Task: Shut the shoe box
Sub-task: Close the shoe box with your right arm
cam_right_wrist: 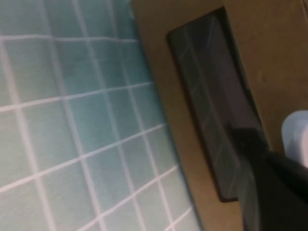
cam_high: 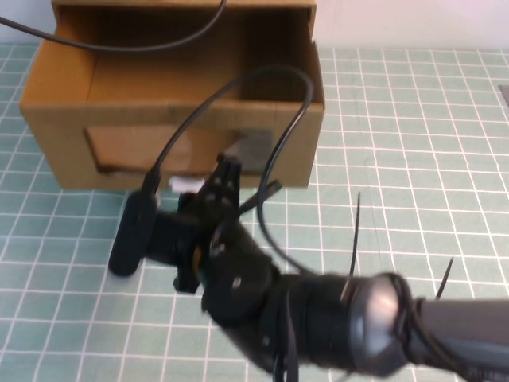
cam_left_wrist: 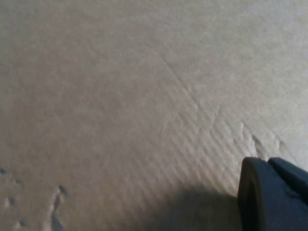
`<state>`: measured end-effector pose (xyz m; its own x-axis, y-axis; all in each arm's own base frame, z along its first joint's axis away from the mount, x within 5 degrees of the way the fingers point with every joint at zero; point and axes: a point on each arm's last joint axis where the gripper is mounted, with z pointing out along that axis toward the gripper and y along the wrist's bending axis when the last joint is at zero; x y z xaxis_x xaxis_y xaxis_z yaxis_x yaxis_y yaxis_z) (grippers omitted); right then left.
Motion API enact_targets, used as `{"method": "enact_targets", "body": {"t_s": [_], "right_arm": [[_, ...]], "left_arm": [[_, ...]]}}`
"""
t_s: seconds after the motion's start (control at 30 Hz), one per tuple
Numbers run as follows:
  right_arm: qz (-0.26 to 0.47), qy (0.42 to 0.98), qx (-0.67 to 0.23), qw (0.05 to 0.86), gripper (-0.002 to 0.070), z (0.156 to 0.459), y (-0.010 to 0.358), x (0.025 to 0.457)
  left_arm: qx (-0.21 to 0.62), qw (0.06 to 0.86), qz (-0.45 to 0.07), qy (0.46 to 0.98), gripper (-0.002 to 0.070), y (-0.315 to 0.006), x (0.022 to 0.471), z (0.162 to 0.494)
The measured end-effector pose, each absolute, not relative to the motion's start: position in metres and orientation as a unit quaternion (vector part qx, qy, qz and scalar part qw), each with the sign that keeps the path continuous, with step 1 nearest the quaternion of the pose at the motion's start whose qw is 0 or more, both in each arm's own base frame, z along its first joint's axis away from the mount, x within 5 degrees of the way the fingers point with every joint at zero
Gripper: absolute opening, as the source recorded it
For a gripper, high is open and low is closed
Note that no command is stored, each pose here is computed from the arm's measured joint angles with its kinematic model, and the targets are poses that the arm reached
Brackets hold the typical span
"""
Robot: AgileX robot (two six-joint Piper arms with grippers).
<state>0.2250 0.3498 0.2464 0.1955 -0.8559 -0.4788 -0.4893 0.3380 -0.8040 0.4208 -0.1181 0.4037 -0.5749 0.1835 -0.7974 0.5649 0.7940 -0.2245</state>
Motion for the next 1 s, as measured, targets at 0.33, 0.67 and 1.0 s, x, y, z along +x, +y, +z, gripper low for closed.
{"method": "enact_targets", "body": {"t_s": [0.33,0.67,1.0], "right_arm": [[-0.133,0.628,-0.529,0.555,-0.0014,0.256,0.345,0.280],[-0.130,0.646,-0.514,0.549,-0.0014,0.242,0.334,0.333],[-0.100,0.658,-0.488,0.565,-0.0014,0.240,0.338,0.365]], "left_arm": [[0.218,0.406,-0.236,0.855,-0.0005,-0.118,0.421,0.404],[0.215,0.406,-0.247,0.853,-0.0005,-0.120,0.421,0.404],[0.215,0.406,-0.250,0.852,-0.0005,-0.120,0.421,0.405]]}}
